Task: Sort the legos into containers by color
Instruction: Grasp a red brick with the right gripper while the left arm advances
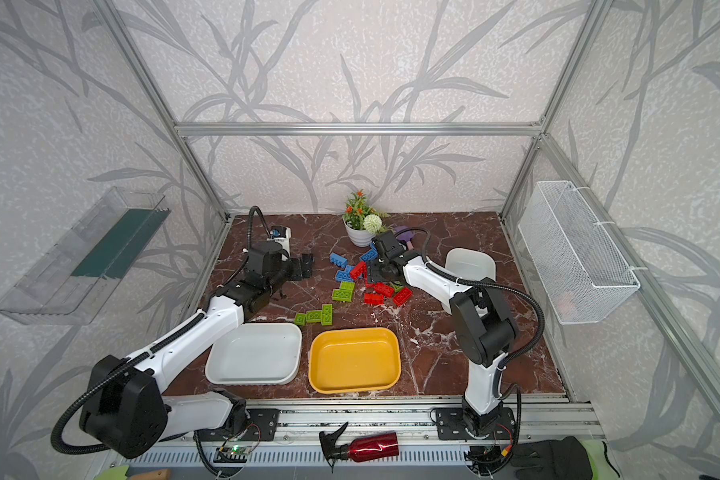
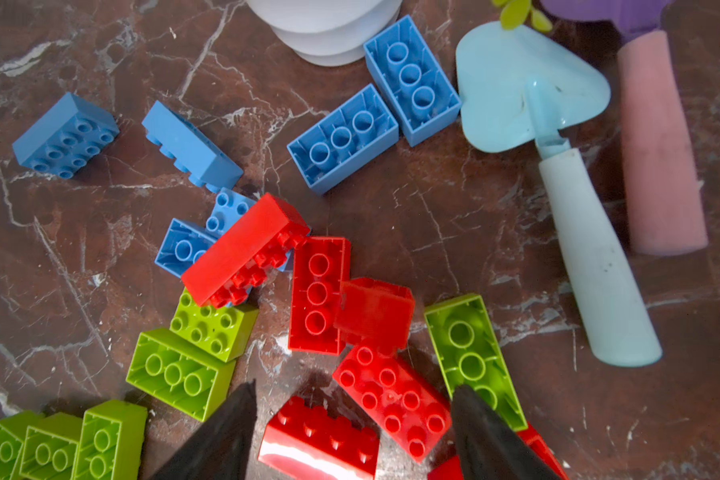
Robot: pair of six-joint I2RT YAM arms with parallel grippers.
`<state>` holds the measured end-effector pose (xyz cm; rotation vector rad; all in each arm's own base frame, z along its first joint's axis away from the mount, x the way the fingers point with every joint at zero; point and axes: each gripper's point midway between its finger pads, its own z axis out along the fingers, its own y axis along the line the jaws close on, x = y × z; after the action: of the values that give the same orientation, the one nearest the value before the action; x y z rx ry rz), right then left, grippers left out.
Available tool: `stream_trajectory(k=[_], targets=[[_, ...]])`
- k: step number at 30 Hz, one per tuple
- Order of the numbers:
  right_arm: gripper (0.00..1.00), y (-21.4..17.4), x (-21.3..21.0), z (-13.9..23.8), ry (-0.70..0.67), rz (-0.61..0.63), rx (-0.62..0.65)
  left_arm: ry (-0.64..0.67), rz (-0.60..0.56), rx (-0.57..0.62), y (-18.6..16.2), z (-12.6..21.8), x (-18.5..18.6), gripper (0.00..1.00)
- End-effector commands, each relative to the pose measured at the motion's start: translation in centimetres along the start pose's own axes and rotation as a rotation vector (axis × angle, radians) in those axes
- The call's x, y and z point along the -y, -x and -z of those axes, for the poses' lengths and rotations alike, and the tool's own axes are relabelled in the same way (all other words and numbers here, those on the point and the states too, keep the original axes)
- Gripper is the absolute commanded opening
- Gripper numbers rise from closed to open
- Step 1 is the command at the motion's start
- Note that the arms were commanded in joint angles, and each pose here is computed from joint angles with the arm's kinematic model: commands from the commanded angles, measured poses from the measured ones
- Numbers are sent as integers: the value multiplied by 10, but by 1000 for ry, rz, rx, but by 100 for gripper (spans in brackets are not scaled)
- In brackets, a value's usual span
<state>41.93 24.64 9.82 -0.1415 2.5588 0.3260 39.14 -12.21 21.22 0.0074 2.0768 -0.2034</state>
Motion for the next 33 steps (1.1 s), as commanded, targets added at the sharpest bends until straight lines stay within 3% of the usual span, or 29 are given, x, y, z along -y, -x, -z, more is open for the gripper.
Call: stream_trajectory(k=[1,10,17,22,33], targets=[[72,-2,5,-6,-47,-25,-29,21,-9,13,2,5,-4,89],[55,-8,4,-24,-68,-61,-99,38,-27,19,3,4,-7,89],[51,-3,5,-30,-83,-46,-97,52,-30,26,7,1,-8,89],[42,-5,6,-34,-95,-37,-110,42,-33,19,9,0,-5,89],[29,12,3,-8,-85,-17,-46,-9,-32,21,16,-4,6,89]])
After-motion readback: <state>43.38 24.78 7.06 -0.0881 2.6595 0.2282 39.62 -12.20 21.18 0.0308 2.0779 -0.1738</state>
